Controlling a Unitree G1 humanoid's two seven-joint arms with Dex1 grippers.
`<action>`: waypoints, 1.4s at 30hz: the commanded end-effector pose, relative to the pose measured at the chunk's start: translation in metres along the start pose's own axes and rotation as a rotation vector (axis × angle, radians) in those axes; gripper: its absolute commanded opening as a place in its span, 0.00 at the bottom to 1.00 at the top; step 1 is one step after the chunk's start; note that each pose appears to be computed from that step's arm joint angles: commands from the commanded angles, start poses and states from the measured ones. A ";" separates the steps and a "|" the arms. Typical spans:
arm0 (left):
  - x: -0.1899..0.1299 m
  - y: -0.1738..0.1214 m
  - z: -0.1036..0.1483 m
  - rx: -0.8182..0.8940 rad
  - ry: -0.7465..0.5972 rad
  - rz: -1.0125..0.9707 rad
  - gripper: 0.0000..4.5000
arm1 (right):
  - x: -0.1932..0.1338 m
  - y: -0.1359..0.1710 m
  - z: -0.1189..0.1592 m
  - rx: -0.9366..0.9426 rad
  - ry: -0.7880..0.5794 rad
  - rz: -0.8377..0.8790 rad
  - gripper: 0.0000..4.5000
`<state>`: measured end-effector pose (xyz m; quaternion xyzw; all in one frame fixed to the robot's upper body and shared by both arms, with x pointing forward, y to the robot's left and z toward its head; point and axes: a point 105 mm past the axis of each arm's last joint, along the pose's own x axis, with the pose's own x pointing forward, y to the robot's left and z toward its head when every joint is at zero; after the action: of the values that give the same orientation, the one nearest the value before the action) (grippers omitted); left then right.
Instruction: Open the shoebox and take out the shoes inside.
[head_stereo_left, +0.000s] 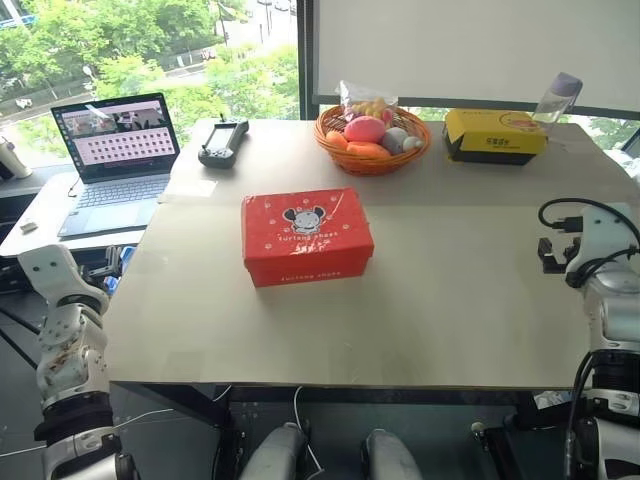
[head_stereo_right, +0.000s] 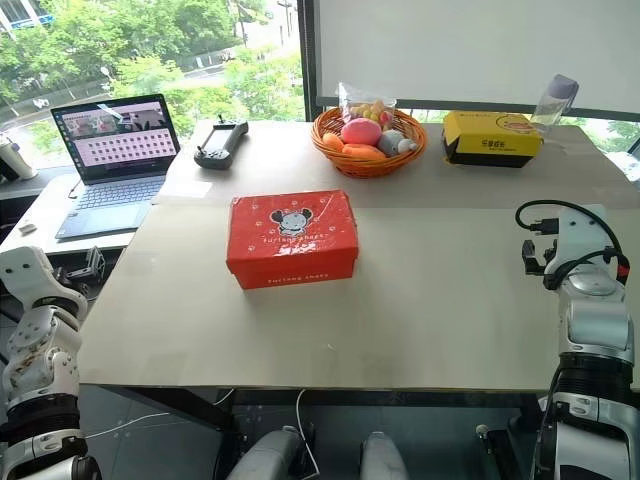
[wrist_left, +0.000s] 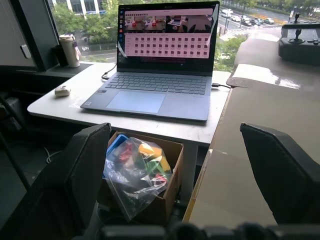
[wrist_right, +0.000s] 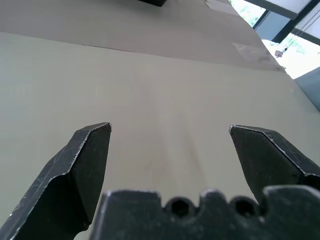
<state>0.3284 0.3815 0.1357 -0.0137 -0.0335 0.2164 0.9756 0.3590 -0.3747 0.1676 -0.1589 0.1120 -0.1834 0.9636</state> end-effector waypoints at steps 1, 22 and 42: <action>0.003 -0.011 0.011 -0.014 -0.035 -0.070 0.99 | -0.001 -0.007 0.014 0.012 -0.058 -0.022 1.00; -0.060 -0.120 0.019 0.246 0.162 -1.230 0.12 | -0.089 0.165 0.053 -0.121 -0.206 1.285 0.09; -0.014 -0.168 -0.014 0.391 0.131 -1.084 0.00 | -0.024 0.264 0.068 -0.334 -0.227 1.093 0.00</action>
<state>0.3821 0.2319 0.1200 0.1516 0.0855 -0.3059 0.9360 0.4349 -0.1144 0.1337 -0.2366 0.1241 0.3847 0.8835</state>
